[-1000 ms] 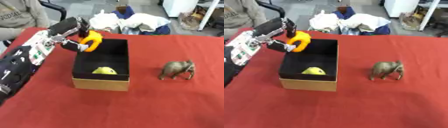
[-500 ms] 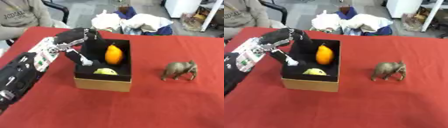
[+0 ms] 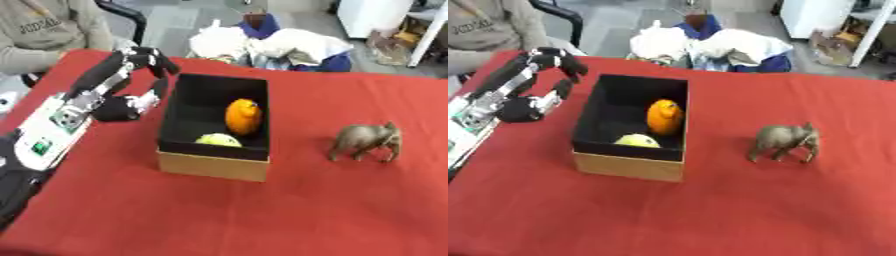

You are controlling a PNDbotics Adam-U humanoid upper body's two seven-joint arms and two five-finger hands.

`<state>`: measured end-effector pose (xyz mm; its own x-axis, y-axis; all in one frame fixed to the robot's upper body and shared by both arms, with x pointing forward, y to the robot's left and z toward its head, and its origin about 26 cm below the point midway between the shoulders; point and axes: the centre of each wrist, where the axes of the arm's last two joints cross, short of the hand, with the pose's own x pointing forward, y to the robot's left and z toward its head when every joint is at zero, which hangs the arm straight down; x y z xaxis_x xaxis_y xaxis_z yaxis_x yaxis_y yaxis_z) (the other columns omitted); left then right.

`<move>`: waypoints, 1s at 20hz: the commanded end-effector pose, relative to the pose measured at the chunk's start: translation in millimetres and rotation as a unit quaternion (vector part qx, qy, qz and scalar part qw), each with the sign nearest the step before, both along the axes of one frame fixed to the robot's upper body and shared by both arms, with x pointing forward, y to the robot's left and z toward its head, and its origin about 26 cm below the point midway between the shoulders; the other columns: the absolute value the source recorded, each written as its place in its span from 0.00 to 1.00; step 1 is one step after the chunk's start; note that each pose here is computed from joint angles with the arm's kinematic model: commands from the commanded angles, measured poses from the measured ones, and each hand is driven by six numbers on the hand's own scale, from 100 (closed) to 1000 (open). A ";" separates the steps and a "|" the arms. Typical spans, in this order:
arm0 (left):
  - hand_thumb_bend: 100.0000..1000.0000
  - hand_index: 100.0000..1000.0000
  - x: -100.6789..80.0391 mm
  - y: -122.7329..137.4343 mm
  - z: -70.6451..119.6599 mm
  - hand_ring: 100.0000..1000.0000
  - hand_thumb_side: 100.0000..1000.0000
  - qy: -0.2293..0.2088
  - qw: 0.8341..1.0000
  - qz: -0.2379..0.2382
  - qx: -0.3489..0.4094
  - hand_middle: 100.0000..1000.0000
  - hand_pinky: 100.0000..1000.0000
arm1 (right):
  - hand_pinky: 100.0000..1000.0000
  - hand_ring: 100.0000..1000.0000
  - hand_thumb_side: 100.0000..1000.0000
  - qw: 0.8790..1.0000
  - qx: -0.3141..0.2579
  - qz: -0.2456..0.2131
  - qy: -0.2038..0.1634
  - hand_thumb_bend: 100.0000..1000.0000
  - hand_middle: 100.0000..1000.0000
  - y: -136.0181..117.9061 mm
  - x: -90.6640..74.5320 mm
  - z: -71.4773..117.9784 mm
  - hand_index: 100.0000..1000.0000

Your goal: Pick up objects on the table and place them in the box.

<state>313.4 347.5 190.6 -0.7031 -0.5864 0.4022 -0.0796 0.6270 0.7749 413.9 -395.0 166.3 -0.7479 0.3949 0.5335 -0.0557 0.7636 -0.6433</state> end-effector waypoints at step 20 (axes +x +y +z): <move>0.07 0.75 -41.9 -0.6 -29.9 0.50 0.84 0.069 0.988 0.056 -0.123 0.57 0.56 | 0.86 0.89 0.64 0.937 -0.338 0.046 0.077 0.00 0.87 37.8 80.5 8.9 0.92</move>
